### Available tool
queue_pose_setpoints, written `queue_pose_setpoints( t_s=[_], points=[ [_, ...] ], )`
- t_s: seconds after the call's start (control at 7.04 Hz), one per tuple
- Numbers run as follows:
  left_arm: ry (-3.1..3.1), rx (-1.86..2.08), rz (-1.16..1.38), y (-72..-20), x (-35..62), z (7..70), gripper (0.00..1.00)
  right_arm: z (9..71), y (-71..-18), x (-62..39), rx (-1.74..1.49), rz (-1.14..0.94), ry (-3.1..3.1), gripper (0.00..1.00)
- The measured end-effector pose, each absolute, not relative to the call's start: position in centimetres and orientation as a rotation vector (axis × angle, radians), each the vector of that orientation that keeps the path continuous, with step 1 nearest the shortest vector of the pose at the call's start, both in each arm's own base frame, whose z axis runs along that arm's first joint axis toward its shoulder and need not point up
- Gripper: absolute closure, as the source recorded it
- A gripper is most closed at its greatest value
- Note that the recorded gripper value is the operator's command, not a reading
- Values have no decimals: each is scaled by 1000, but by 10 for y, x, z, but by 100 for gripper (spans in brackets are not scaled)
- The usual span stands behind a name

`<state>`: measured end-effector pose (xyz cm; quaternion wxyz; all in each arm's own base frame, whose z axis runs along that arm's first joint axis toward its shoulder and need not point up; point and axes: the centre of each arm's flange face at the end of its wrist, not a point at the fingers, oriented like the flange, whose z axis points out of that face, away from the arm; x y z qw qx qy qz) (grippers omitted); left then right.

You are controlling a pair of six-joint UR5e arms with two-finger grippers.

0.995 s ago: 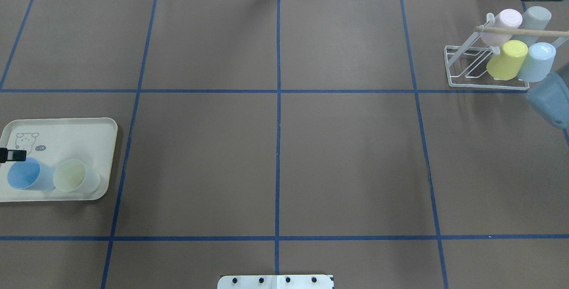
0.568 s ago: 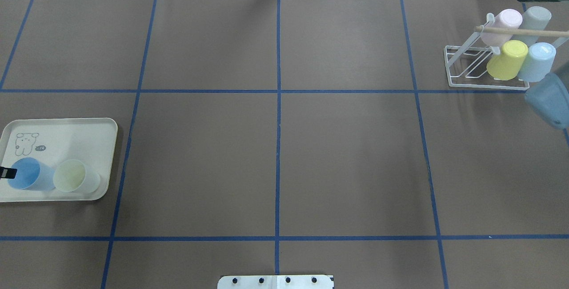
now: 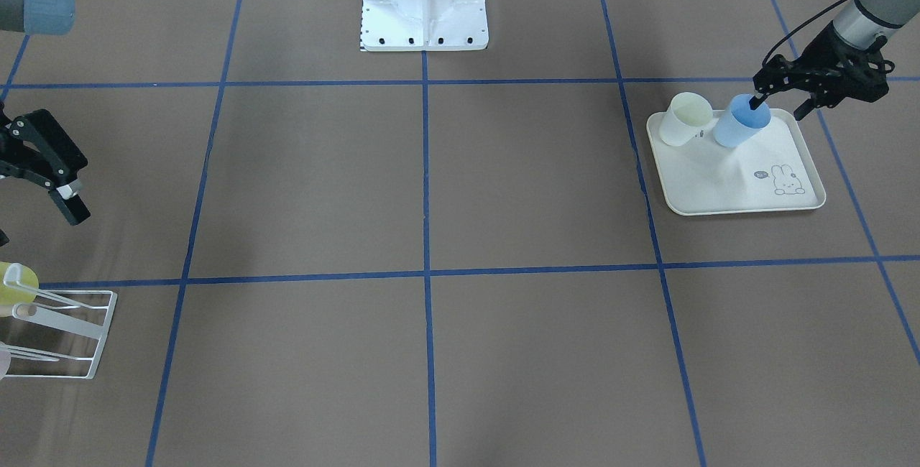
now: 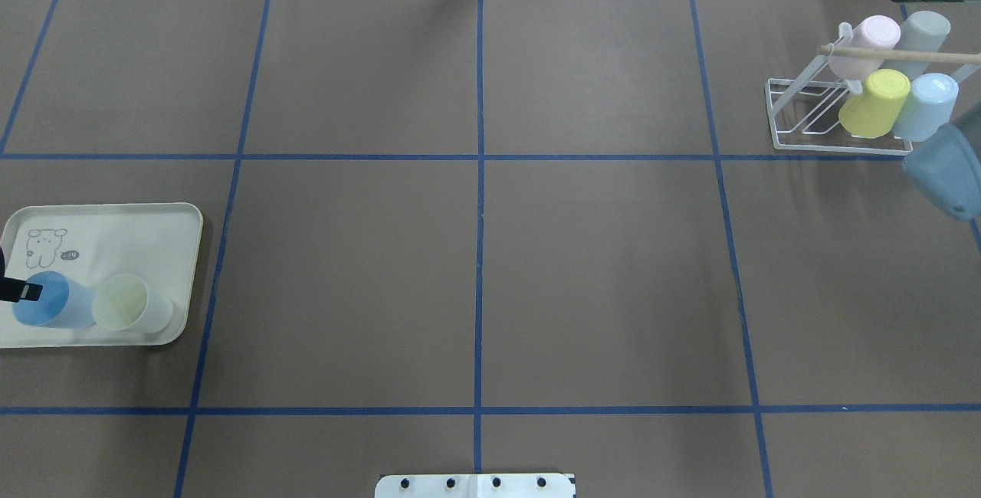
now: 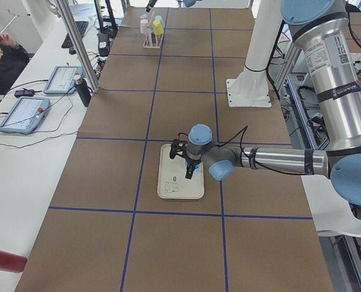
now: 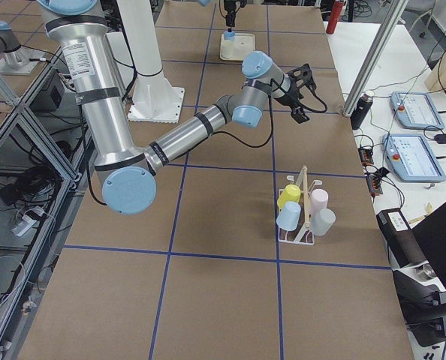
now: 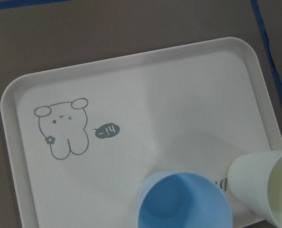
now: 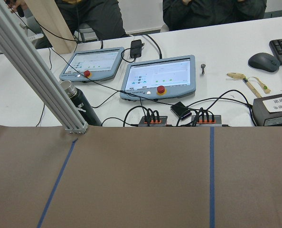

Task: Transfer IKEA cup to right arm and place on rack

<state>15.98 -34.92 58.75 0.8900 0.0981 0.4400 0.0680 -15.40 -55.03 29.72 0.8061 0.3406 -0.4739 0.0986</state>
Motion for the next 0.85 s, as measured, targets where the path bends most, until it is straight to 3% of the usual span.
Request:
queue_pose_setpoints(
  t_s=[0.28, 0.43, 0.57, 0.85],
  points=[
    [891, 219, 139, -351, 163, 590, 18, 299, -551, -154, 730, 206, -1008, 0],
    [888, 220, 146, -350, 167, 590, 26, 300, -552, -155, 730, 205, -1006, 0],
    [888, 218, 156, -349, 171, 590, 42, 300, -552, -155, 730, 206, -1005, 0],
    [891, 214, 171, -348, 178, 589, 97, 300, -553, -155, 730, 209, -1006, 0]
  ],
)
